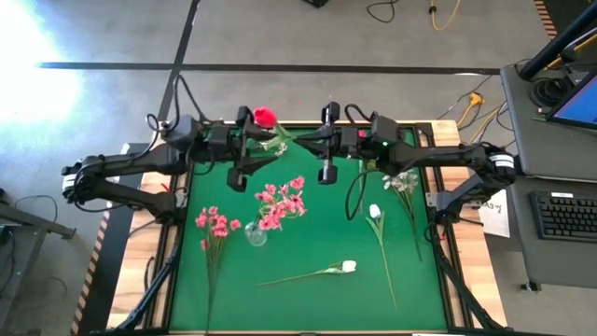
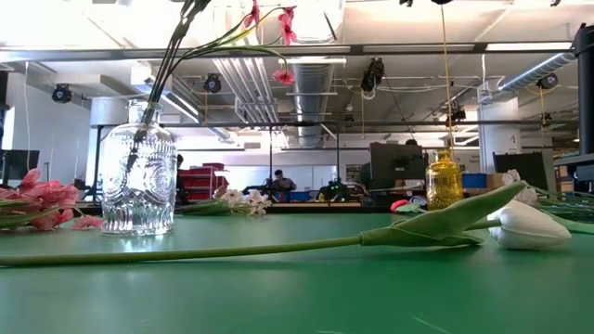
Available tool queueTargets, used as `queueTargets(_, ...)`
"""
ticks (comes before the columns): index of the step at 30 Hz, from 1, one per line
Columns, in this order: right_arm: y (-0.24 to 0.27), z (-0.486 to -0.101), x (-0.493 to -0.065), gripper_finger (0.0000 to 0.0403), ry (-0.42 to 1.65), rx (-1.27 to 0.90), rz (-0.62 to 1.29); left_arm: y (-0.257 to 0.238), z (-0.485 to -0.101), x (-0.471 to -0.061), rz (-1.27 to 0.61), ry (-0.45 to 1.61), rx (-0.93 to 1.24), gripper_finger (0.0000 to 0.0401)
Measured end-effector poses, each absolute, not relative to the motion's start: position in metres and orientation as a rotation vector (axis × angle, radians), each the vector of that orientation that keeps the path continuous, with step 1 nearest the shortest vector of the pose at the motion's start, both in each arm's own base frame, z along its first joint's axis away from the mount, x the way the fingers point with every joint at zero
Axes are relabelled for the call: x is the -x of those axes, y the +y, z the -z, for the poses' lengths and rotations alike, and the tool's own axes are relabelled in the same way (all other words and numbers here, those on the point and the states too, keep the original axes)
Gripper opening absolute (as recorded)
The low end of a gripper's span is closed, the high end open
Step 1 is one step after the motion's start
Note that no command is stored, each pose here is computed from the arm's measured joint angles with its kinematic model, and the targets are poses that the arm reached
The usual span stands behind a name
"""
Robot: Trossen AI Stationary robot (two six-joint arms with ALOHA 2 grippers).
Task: Sort flowers into vase by color
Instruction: Put the left red flowers into the transparent vase
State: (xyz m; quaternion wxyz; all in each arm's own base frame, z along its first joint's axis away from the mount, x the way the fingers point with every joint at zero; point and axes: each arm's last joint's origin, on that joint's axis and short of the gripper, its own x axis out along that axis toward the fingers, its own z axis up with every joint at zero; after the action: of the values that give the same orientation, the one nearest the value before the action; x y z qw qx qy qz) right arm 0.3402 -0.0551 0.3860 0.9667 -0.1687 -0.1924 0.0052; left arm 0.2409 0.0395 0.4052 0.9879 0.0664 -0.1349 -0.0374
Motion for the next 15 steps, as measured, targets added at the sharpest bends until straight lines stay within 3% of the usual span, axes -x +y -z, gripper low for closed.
queueTargets(15,-0.053,-0.387,-0.342,0.0009,-0.388,0.349,-0.017,0.047,-0.418,-0.276,0.067,-0.268,-0.181,0.0211)
